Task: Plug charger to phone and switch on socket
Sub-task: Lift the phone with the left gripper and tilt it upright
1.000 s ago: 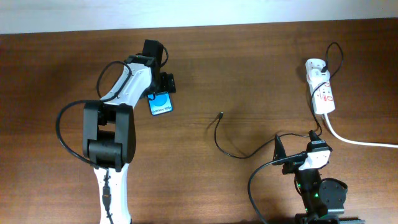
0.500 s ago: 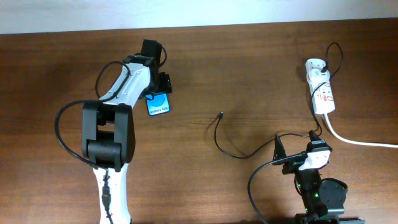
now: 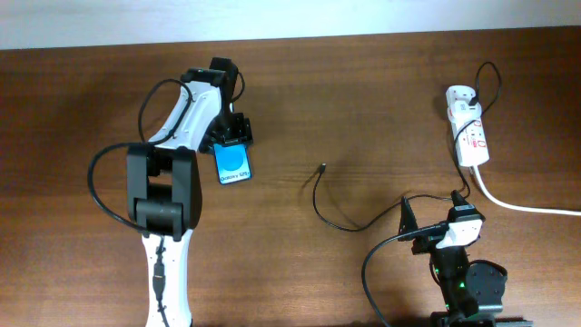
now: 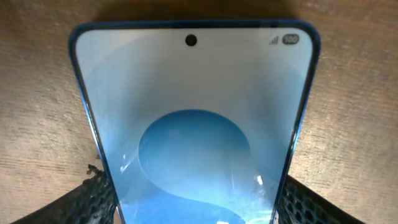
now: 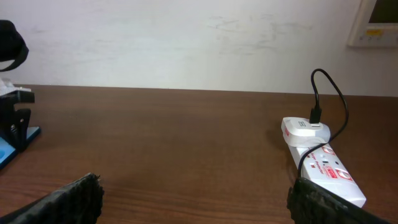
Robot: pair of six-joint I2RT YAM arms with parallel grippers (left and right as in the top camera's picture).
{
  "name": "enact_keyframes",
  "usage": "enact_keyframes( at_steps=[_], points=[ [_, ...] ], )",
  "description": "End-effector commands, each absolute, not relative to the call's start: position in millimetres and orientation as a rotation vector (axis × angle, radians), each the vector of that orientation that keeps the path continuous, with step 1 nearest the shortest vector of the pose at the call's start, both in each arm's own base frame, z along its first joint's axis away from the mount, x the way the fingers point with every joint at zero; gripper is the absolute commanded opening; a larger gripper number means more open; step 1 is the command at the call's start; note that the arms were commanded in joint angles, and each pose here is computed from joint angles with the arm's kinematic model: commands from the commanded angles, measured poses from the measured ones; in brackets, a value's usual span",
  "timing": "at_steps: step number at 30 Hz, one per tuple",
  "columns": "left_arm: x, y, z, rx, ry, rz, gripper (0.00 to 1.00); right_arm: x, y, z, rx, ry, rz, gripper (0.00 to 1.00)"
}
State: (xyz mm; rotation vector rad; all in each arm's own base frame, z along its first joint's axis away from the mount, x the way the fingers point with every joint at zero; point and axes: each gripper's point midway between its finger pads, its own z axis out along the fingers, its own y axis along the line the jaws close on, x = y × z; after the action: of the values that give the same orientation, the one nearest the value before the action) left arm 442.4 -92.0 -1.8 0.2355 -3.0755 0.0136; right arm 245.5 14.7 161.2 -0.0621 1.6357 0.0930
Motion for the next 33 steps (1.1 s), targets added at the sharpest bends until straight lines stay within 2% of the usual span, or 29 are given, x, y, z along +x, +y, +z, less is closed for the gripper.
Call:
enact_keyframes(
  at_steps=[1,8,15,24,33],
  points=[
    [410.1,-111.1,-34.7,0.249,-2.882,0.119,0.47,245.6,12.9,159.0,-0.061,1.635,0.081,0.98],
    [418.1,-115.5,-21.2,0.251,-2.897,0.151,0.41,245.6,12.9,159.0,-0.061,1.635,0.080,0.98],
    [437.3,-121.0,14.2,0.242,-2.957,0.176,0.37,245.6,12.9,159.0,-0.061,1.635,0.081,0.98],
    [423.4,-137.3,49.4,0.251,-2.872,0.308,0.37,245.6,12.9,159.0,-0.061,1.635,0.081,0.98],
    [399.2,-175.5,81.7,0.288,-2.668,0.619,0.34,245.6,12.9,159.0,-0.061,1.635,0.080,0.98]
  ],
)
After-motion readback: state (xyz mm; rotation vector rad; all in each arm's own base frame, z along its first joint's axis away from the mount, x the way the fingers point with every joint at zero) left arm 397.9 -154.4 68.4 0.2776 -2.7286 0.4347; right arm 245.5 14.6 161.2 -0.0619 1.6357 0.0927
